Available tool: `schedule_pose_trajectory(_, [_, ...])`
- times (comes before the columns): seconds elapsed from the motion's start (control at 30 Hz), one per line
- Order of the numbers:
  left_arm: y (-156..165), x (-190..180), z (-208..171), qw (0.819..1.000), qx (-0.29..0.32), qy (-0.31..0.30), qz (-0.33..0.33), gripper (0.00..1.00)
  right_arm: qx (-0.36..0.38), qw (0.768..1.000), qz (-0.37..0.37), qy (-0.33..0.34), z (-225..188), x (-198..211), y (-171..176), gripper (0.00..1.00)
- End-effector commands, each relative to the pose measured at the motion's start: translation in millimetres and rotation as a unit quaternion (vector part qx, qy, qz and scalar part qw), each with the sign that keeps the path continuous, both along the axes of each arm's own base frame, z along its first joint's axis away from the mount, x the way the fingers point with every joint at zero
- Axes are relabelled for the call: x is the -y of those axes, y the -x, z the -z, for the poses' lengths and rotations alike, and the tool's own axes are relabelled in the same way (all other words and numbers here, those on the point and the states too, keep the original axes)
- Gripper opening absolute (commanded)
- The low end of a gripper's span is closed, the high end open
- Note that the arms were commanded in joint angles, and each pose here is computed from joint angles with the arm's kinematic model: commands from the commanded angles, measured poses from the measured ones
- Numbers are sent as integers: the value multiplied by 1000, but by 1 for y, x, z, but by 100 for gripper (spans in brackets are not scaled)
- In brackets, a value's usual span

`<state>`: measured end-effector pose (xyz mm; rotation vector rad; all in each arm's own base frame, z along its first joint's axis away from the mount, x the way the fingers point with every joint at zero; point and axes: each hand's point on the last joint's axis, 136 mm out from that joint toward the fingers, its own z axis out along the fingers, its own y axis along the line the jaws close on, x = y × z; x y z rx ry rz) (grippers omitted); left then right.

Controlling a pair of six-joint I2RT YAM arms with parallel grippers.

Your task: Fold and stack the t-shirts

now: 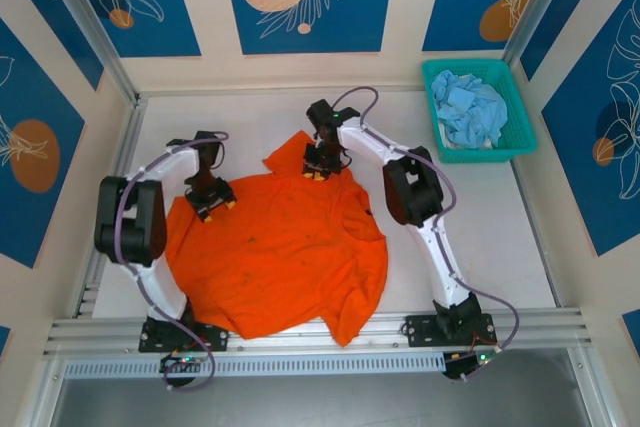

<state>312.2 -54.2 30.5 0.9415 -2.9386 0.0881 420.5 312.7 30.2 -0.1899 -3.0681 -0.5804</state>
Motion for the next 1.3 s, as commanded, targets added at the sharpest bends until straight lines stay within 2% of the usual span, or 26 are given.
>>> schedule_pose_trajectory(0.0, [-23, 14, 11, 1000, 6, 26, 10, 54, -37, 997, 33, 52, 8, 35, -5, 25])
schedule_pose_trajectory(0.2, [-72, 32, 28, 998, 12, 46, 38, 54, -67, 987, 137, 46, 24, 90, -32, 26])
schedule_pose_trajectory(0.47, [-178, 91, 5, 986, 98, 105, 83, 58, -43, 975, 216, 30, 16, 149, -81, 28])
schedule_pose_trajectory(0.53, [-196, 86, -11, 986, 120, 91, 73, 61, -31, 973, 226, 22, 11, 160, -95, 29])
schedule_pose_trajectory(0.63, [-211, 58, -39, 986, 152, 30, 58, 70, -2, 974, 224, 12, -3, 167, -112, 33])
schedule_pose_trajectory(0.73, [-214, 23, -57, 986, 166, -14, 21, 72, 26, 977, 211, 2, -25, 166, -120, 37])
schedule_pose_trajectory(0.8, [-215, 12, -64, 985, 173, -12, 5, 73, 41, 978, 202, -12, -45, 161, -120, 41])
schedule_pose_trajectory(0.97, [-212, 25, -85, 982, 186, 34, 23, 73, 87, 979, 180, -34, -100, 145, -98, 52])
schedule_pose_trajectory(1.03, [-198, 29, -85, 985, 168, 33, 34, 73, 91, 981, 166, -45, -111, 134, -77, 54])
schedule_pose_trajectory(1.13, [-166, 27, -83, 991, 129, 9, 39, 73, 65, 986, 147, -41, -106, 121, -35, 54])
schedule_pose_trajectory(1.27, [-115, 22, -73, 994, 105, -4, 10, 69, 26, 993, 112, -37, -88, 101, 35, 54])
